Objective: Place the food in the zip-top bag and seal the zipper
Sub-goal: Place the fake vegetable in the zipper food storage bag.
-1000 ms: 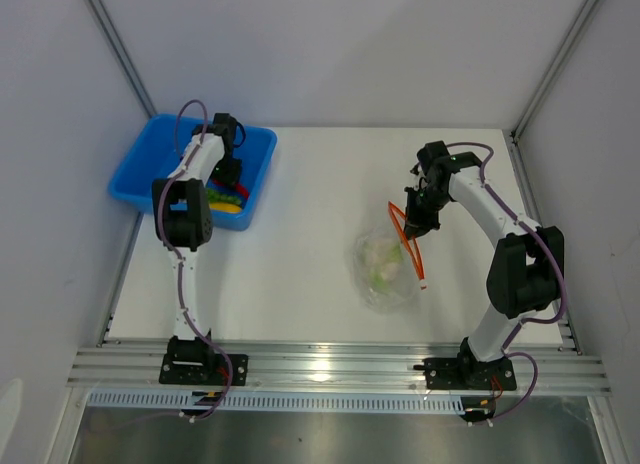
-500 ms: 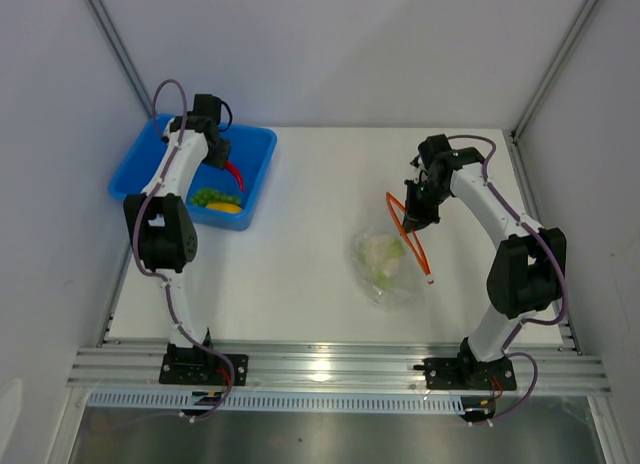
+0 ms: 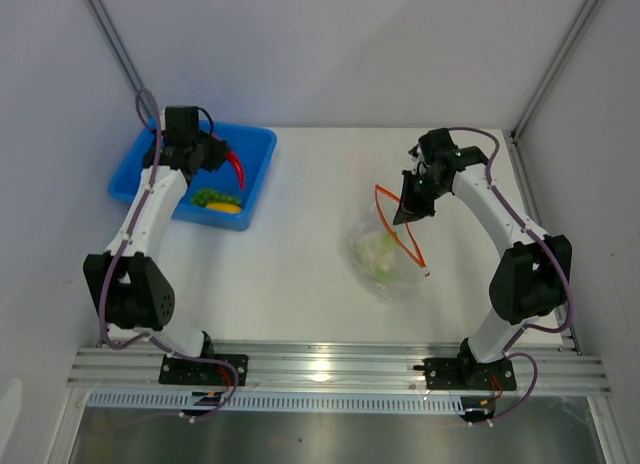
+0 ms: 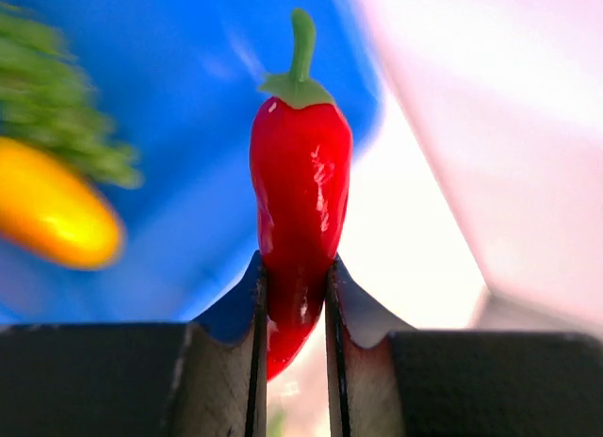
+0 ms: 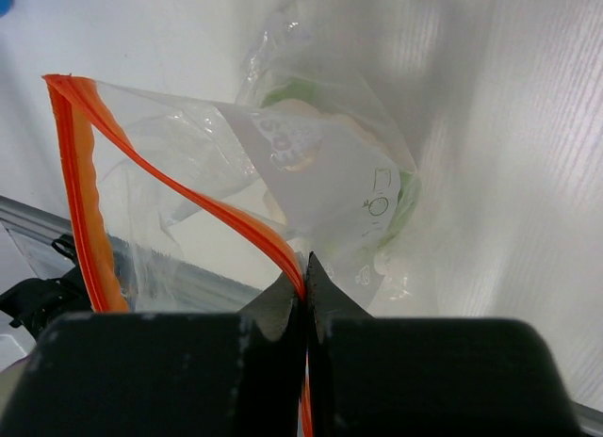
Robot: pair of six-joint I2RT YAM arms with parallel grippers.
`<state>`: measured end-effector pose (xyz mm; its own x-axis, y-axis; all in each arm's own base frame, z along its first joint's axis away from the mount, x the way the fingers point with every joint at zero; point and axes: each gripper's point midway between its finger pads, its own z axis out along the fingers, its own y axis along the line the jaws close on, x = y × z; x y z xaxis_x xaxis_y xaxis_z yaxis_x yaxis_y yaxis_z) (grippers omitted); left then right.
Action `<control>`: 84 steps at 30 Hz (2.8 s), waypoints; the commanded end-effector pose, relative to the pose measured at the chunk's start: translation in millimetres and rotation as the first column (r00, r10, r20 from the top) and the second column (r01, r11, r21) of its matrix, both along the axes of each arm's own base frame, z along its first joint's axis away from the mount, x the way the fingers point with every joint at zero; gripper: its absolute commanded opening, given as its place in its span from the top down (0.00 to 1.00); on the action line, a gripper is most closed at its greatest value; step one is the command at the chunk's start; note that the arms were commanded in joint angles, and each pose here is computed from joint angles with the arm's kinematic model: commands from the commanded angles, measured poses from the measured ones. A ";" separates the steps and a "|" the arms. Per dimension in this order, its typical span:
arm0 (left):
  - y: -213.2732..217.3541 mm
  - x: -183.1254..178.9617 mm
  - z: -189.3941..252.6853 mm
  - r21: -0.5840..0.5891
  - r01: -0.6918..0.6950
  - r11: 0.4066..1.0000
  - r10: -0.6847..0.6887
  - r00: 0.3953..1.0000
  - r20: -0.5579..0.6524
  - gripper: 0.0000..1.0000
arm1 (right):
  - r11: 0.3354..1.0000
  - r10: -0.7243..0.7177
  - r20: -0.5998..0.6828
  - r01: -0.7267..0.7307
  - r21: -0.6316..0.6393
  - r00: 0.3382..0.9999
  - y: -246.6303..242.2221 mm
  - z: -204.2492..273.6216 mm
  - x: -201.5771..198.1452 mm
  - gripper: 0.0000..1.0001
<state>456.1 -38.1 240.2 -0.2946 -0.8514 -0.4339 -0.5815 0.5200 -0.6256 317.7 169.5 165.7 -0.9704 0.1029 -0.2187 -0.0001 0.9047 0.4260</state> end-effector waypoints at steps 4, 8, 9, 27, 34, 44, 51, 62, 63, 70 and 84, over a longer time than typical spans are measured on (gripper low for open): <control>-118.4 -48.0 92.7 0.020 0.625 0.781 -0.546 0.666 0.509 1.00 | 0.998 0.019 0.089 -0.023 0.052 0.996 15.9 24.2 12.1 1.00; -159.4 -83.8 102.0 -0.052 0.740 0.671 -0.573 0.561 0.597 0.99 | 0.999 0.031 0.106 -0.032 0.015 0.994 18.5 27.6 18.3 1.00; -170.4 -93.4 99.5 -0.054 0.773 0.632 -0.597 0.531 0.602 0.99 | 0.999 0.034 0.112 -0.034 0.005 0.993 18.0 28.5 19.1 1.00; -289.1 -216.5 94.3 -0.502 0.853 0.143 -0.860 0.358 0.363 0.99 | 0.969 -0.009 0.268 0.075 -0.237 0.963 -3.9 27.2 23.3 1.00; -298.7 -233.7 103.9 -0.663 0.739 0.118 -0.861 0.409 0.303 0.99 | 0.969 -0.008 0.395 0.104 -0.223 0.919 13.7 50.0 24.0 1.00; -300.5 -239.9 100.1 -0.711 0.689 0.142 -0.847 0.456 0.273 0.99 | 0.991 -0.052 0.417 0.099 -0.091 0.907 41.0 76.8 0.3 1.00; -301.7 -257.7 75.5 -0.776 0.603 0.185 -0.852 0.492 0.180 0.99 | 0.990 -0.054 0.440 0.107 -0.096 0.896 49.0 81.1 -11.7 1.00; -307.2 -236.4 57.7 -0.795 0.550 0.254 -0.813 0.567 0.132 0.99 | 0.994 -0.039 0.445 0.078 -0.070 0.895 51.6 80.4 -26.3 1.00; -307.9 -233.9 56.4 -0.799 0.544 0.259 -0.810 0.573 0.128 0.99 | 0.995 -0.035 0.445 0.073 -0.069 0.895 51.8 80.5 -27.1 1.00; -317.2 -209.7 43.4 -0.791 0.522 0.319 -0.777 0.622 0.097 1.00 | 0.998 -0.016 0.425 0.042 -0.052 0.905 56.8 75.4 -32.1 1.00; -321.4 -177.0 14.5 -0.757 0.505 0.414 -0.703 0.706 0.087 0.99 | 0.999 -0.003 0.409 0.019 -0.035 0.912 61.1 73.5 -32.2 1.00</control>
